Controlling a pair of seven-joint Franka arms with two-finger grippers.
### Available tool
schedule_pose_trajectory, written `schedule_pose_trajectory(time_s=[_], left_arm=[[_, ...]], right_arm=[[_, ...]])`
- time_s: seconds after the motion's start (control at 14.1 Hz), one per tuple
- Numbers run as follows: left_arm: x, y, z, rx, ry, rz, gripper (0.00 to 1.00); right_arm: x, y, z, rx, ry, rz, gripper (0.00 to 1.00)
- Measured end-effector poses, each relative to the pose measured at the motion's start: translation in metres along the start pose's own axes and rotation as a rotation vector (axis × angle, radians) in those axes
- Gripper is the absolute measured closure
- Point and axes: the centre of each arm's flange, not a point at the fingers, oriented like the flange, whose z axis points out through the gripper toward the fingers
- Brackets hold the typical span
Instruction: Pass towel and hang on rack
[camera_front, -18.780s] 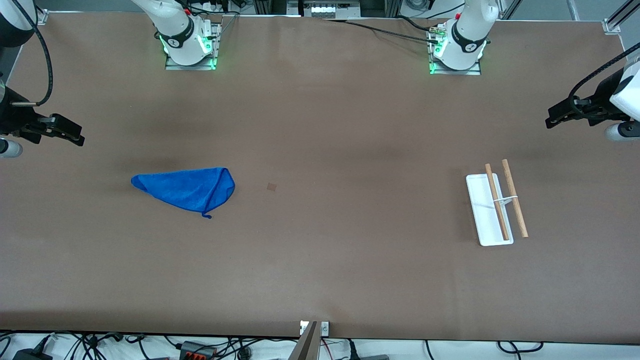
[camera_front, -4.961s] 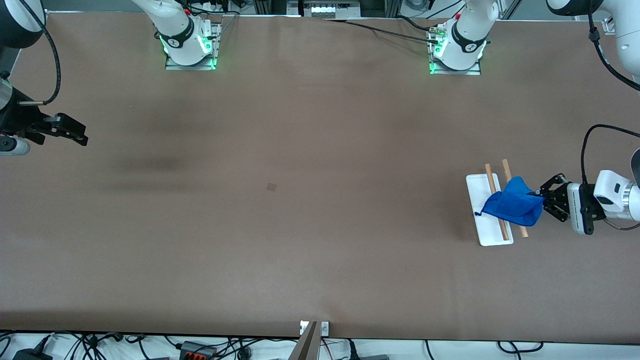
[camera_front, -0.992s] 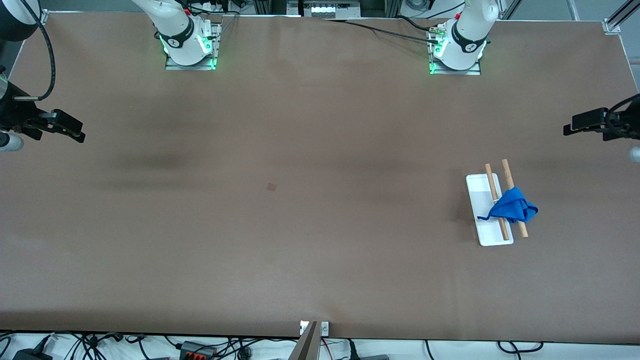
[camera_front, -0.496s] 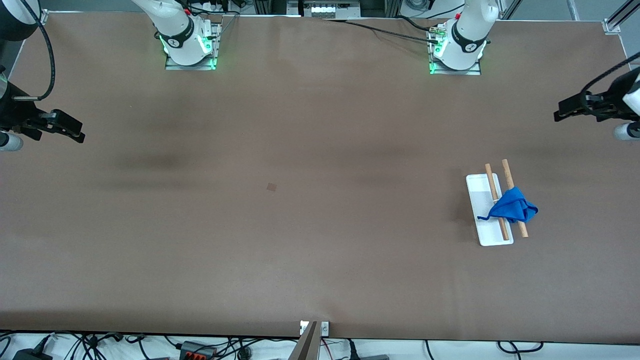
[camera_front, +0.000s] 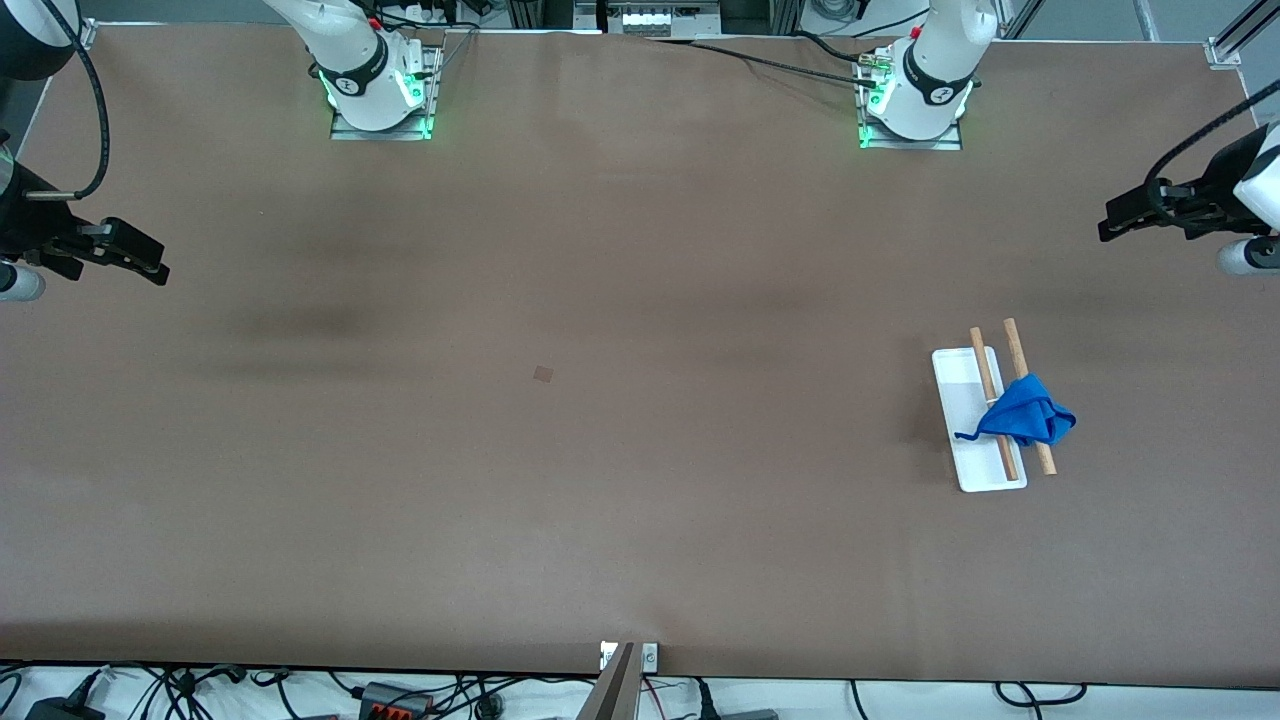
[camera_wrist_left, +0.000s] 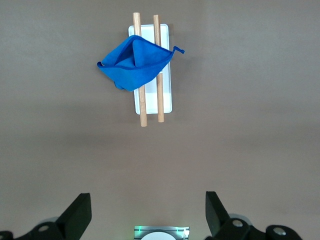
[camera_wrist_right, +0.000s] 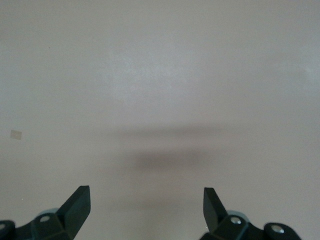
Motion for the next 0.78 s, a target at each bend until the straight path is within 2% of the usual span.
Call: schedule_pose_trajectory(time_s=[0.21, 0.78], left_arm=[[-0.0021, -0.0009, -0.0012, -0.029, -0.001, -0.006, 0.00], [-0.0038, -0.0012, 0.0011, -0.050, -0.018, -0.008, 0.00]], right_arm=[[-0.0001, 0.0000, -0.0001, 0.000, 0.000, 0.000, 0.00], [-0.0001, 0.0000, -0.0002, 0.000, 0.000, 0.000, 0.00]])
